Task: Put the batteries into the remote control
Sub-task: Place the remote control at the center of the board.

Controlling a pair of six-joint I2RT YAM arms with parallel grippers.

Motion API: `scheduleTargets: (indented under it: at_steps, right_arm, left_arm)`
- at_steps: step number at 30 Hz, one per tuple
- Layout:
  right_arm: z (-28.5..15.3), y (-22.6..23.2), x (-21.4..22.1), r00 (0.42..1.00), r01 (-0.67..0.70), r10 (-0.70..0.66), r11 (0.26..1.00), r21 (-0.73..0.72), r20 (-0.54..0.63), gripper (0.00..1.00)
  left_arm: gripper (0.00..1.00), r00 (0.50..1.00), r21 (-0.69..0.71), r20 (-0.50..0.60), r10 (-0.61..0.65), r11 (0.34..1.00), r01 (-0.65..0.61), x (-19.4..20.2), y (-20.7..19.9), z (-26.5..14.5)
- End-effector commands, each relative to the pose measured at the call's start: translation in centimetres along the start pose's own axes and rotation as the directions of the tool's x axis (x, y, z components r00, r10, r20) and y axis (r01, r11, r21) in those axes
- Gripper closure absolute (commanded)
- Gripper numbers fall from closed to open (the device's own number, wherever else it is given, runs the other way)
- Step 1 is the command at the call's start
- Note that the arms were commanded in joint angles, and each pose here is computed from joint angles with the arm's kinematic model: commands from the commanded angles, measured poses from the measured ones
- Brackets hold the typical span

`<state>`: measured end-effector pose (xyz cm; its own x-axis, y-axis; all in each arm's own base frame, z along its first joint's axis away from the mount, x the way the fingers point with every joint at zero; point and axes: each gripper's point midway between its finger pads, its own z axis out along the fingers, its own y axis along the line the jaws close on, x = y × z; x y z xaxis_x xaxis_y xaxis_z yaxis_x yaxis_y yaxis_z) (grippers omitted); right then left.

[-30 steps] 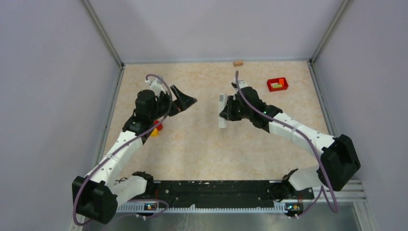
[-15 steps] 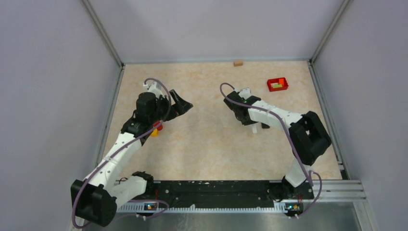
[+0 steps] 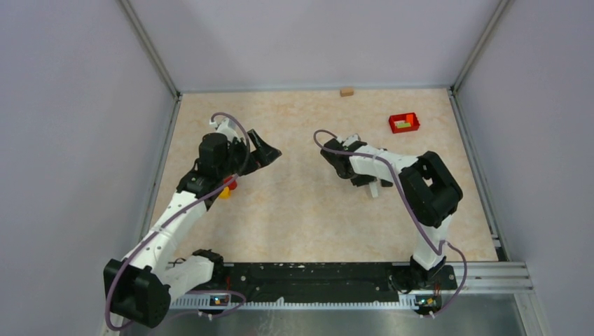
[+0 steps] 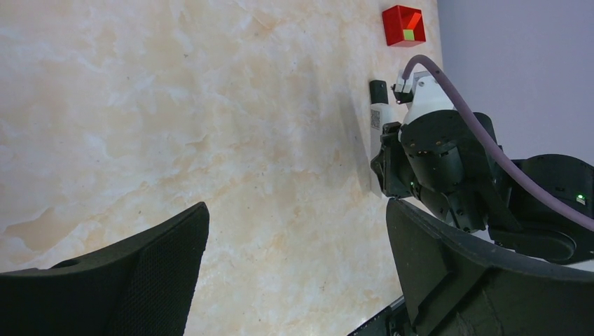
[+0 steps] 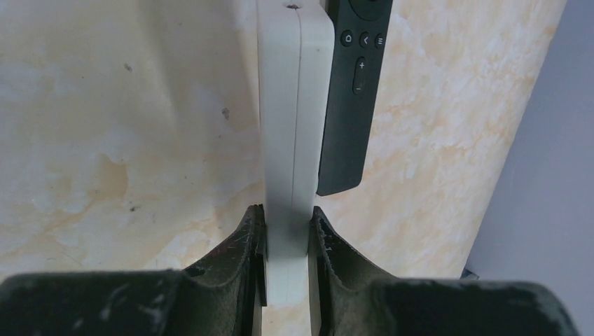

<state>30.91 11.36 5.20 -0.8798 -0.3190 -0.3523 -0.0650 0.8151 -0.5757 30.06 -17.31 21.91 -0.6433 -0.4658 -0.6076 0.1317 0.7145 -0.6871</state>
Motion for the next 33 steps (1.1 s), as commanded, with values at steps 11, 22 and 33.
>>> scheduleTargets:
  at_steps: [11, 22, 33]
  right_arm:
    - [-2.7, 2.4, -2.8, 0.995, -0.072, 0.086, 0.970, -0.230, 0.052, 0.62]
    - [-7.6, 2.7, -5.1, 0.964, -0.134, 0.225, 0.874, -0.467, 0.143, 0.56]
    - [-13.4, -6.9, -5.9, 0.769, -0.360, 0.560, 0.778, -0.515, 0.308, 0.54]
  left_arm:
    - [0.01, 1.000, 0.035, 0.009, 0.017, 0.999, -0.018, -1.6, -1.6, 0.3]
    - [0.01, 0.999, 0.012, 0.013, 0.043, 0.999, -0.043, -2.2, -1.9, -0.3]
    - [0.01, 0.987, -0.049, 0.119, 0.107, 0.994, -0.102, -4.4, -2.1, -3.3]
